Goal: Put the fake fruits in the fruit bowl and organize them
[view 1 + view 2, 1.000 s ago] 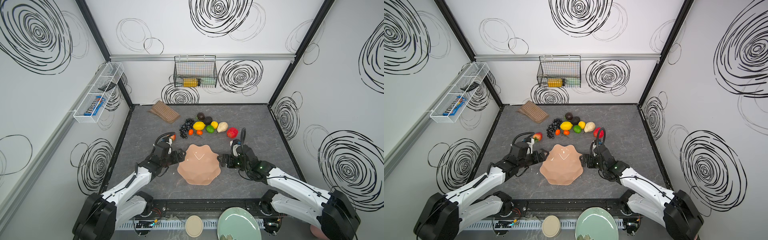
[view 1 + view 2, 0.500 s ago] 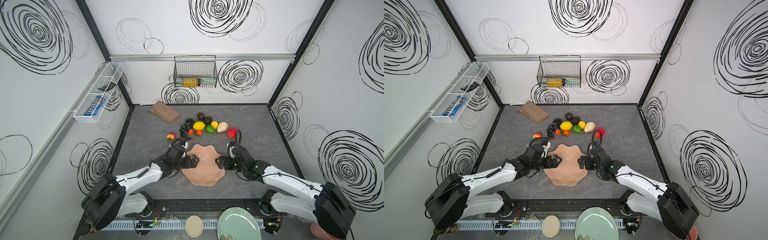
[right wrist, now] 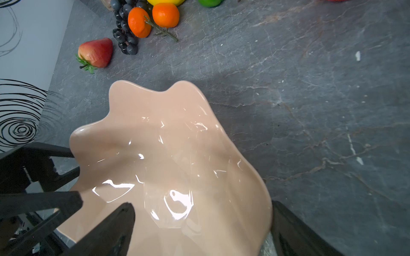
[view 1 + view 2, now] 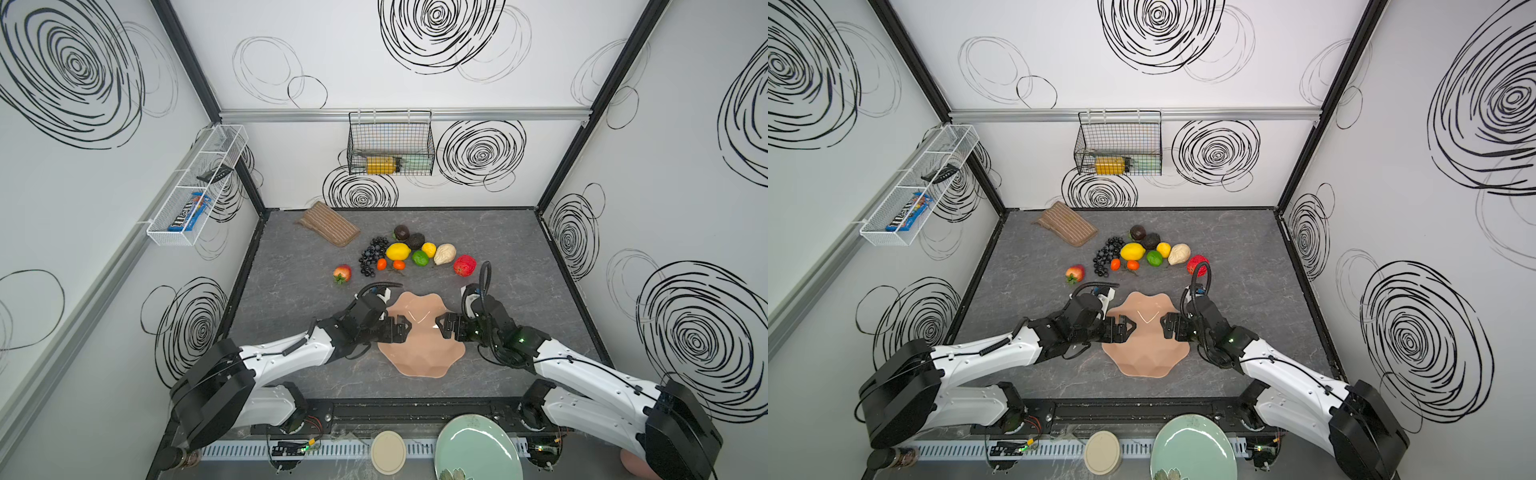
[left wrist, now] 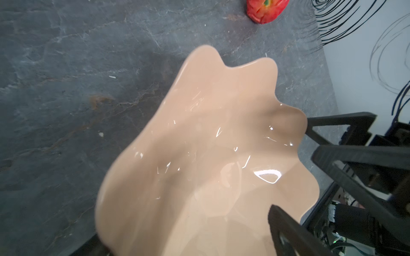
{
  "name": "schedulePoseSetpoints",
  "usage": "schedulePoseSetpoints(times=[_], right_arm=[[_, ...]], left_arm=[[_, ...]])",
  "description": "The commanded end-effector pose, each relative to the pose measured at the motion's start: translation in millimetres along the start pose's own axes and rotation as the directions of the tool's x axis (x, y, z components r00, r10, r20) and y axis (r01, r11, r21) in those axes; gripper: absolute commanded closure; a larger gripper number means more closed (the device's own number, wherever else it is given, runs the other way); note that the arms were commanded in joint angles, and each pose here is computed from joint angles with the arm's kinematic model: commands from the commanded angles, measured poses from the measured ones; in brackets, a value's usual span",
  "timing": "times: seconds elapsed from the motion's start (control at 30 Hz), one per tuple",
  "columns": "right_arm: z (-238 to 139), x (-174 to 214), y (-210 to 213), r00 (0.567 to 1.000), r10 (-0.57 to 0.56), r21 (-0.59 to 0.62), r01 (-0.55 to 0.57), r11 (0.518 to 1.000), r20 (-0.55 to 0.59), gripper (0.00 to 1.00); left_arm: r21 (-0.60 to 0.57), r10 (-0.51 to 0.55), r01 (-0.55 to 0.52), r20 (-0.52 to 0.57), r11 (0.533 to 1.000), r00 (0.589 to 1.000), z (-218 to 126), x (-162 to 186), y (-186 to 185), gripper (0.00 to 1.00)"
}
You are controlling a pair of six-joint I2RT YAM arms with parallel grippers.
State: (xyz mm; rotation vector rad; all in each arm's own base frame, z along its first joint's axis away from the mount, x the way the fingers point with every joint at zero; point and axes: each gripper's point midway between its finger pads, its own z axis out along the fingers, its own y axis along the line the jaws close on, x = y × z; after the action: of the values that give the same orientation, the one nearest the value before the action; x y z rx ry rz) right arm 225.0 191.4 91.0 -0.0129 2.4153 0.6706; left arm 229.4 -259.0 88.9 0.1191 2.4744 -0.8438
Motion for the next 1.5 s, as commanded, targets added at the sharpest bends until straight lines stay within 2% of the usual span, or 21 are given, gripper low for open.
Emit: schedulePoseSetpoints(times=[0.0,0.2,0.3,0.4,0.57,0.8,0.97,1.2,1.3,1.47], right_arm=[[-5,-15,-3,0.999,-0.013,0.023,0.013,1.0,0.036,0.03],[-19,-56,-22,0.993,-0.008,0.09,-0.003,0.996,0.118,0.03],[-33,-85,-34,0.982,-0.004,0.119,-0.019,0.993,0.191,0.03],[-46,-116,-49,0.965,-0.007,0.17,-0.04,0.985,0.263,0.03],[-45,-155,-74,0.951,0.049,0.194,-0.112,0.974,0.305,0.03],[-19,-183,-97,0.944,0.146,0.182,-0.206,0.962,0.295,0.03],[4,-188,-107,0.935,0.227,0.186,-0.282,0.941,0.272,0.03],[36,-186,-119,0.905,0.368,0.206,-0.411,0.888,0.215,0.03],[50,-185,-121,0.893,0.398,0.197,-0.437,0.877,0.208,0.03],[77,-182,-118,0.899,0.409,0.203,-0.435,0.877,0.159,0.03]], left_arm=[[-0.01,-0.014,0.015,0.08,1.0,0.997,-13,-14,2,0.04],[-0.122,-0.046,0.071,0.198,0.99,0.979,-41,-37,43,0.04],[-0.194,-0.016,0.077,0.298,0.978,0.955,-66,-54,62,0.04],[-0.23,0.016,0.086,0.407,0.969,0.913,-91,-67,72,0.04],[-0.241,0.084,0.058,0.538,0.969,0.839,-117,-71,83,0.04],[-0.178,0.169,-0.074,0.613,0.981,0.771,-122,-59,79,0.04],[-0.176,0.177,-0.083,0.631,0.981,0.755,-128,-61,77,0.04],[-0.21,0.182,-0.063,0.611,0.976,0.77,-125,-61,82,0.04],[-0.216,0.183,-0.062,0.6,0.974,0.779,-122,-60,83,0.04],[-0.208,0.177,-0.062,0.597,0.976,0.782,-121,-59,82,0.04]])
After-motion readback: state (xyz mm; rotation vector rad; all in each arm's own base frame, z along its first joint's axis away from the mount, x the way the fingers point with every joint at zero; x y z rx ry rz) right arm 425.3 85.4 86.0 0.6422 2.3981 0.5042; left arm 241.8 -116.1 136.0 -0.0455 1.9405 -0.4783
